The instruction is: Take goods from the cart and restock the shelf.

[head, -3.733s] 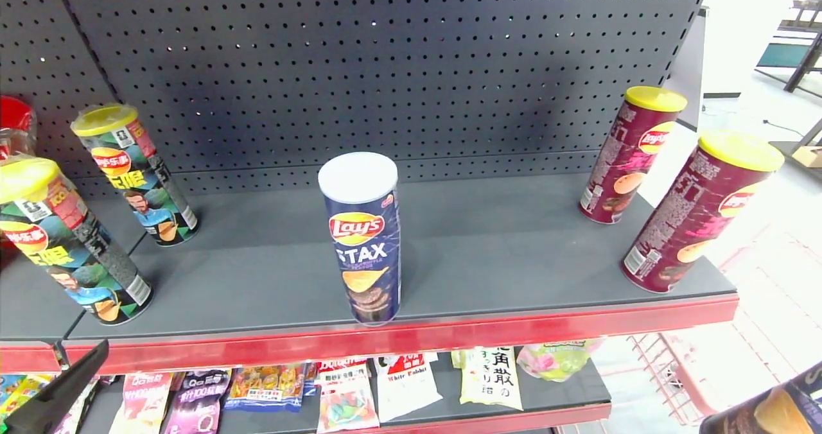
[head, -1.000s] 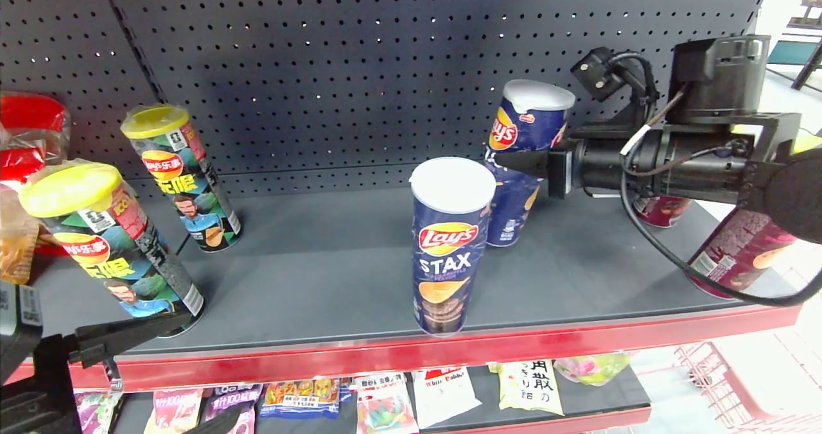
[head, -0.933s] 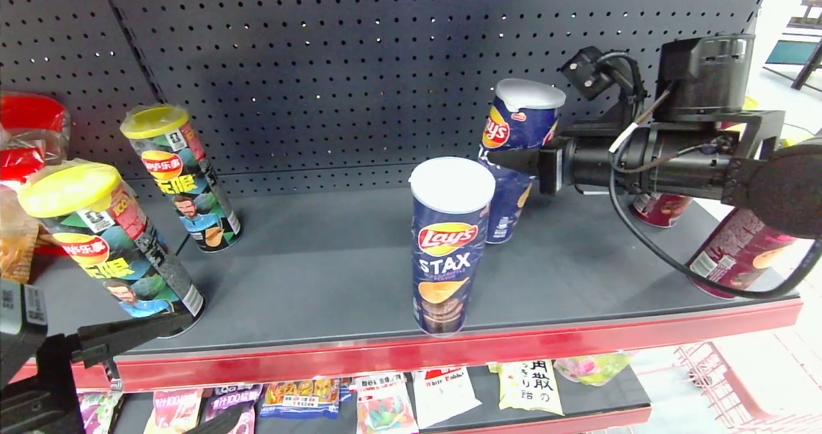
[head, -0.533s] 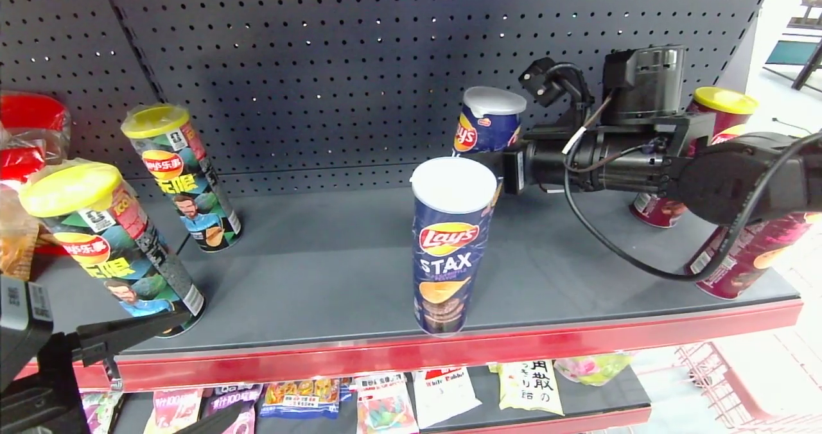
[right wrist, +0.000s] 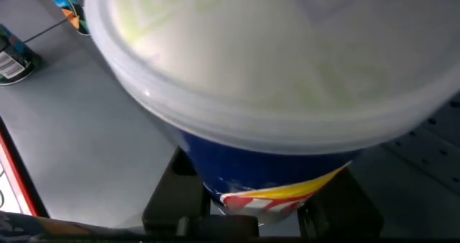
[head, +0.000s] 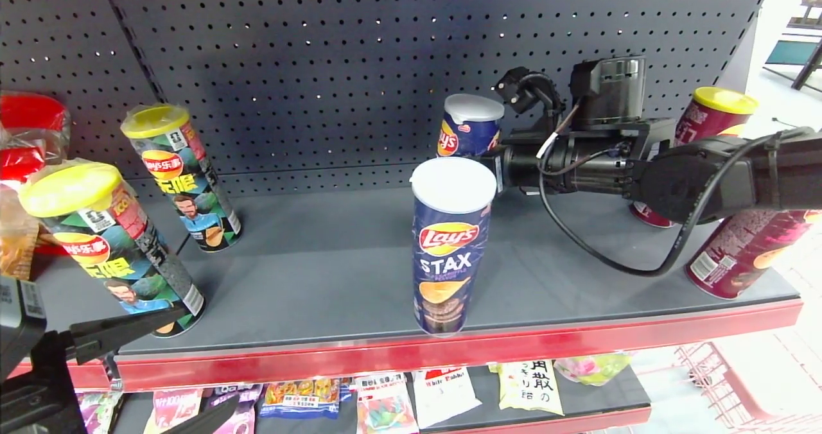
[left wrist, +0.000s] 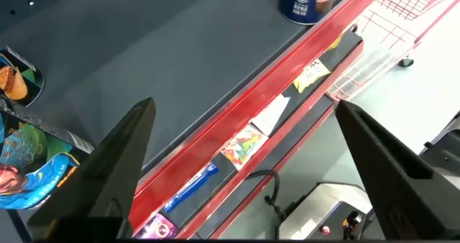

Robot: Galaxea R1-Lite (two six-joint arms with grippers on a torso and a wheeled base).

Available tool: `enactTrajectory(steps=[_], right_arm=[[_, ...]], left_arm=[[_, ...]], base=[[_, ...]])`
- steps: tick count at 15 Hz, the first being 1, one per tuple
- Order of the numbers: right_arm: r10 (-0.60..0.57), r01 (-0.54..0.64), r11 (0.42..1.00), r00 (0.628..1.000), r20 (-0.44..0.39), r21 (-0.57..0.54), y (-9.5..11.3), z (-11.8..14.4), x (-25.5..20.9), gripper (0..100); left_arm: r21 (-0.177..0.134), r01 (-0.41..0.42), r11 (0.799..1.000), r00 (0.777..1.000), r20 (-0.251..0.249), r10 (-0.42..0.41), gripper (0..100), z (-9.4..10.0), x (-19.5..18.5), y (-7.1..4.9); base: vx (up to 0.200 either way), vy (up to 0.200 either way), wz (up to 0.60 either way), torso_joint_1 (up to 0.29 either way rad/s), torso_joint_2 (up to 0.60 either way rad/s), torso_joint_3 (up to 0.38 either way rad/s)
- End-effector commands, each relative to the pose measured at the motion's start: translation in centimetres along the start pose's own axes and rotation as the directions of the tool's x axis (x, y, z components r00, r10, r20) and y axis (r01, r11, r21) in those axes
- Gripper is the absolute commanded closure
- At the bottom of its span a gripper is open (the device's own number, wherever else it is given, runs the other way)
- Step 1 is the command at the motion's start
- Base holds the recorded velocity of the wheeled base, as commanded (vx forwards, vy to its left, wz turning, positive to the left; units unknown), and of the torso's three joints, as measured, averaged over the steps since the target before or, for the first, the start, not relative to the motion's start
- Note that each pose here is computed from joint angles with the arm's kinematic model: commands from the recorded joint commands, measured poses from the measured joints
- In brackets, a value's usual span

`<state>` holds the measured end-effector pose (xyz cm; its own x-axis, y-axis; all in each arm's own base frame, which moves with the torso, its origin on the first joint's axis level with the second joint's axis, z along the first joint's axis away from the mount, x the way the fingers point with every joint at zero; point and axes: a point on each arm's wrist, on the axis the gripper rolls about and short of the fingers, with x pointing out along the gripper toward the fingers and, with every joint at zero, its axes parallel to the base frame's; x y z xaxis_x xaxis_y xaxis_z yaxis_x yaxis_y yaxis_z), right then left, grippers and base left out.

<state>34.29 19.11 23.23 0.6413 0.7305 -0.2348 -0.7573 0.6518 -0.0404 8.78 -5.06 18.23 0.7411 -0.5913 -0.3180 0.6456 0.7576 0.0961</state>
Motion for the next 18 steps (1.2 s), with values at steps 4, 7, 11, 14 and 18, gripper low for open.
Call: enactTrajectory(steps=[4,7,11,14,18], right_arm=[[-0.002,0.002,1.0,1.0,-0.005,0.001,0.1,-0.1,0.0,0],[-0.003,0.004,1.0,0.999,-0.037,0.014,0.6,-0.9,-1.3,0],[-0.017,0.018,1.0,0.998,-0.06,0.024,1.3,-1.5,-4.0,0],[-0.066,0.073,0.996,0.99,-0.121,0.048,2.4,-3.7,-9.0,0],[-0.086,0.095,0.994,0.986,-0.141,0.054,5.3,-6.3,-15.8,0]], left_arm=[[0.0,-0.001,1.0,1.0,0.002,0.001,0,0.0,0.0,0.0],[0.0,-0.001,1.0,1.0,-0.001,0.001,0,-0.1,0.0,0.0],[-0.001,-0.003,1.0,1.0,-0.003,0.003,0,0.0,0.1,0.1],[-0.005,-0.001,1.0,0.999,-0.033,0.001,0,0.0,0.9,0.2],[-0.007,0.003,1.0,0.998,-0.067,-0.003,0,1.1,3.2,0.8]], base=[[0.0,0.0,0.0,0.0,0.0,0.0],[0.0,0.0,0.0,0.0,0.0,0.0],[0.0,0.0,0.0,0.0,0.0,0.0],[0.0,0.0,0.0,0.0,0.0,0.0],[0.0,0.0,0.0,0.0,0.0,0.0]])
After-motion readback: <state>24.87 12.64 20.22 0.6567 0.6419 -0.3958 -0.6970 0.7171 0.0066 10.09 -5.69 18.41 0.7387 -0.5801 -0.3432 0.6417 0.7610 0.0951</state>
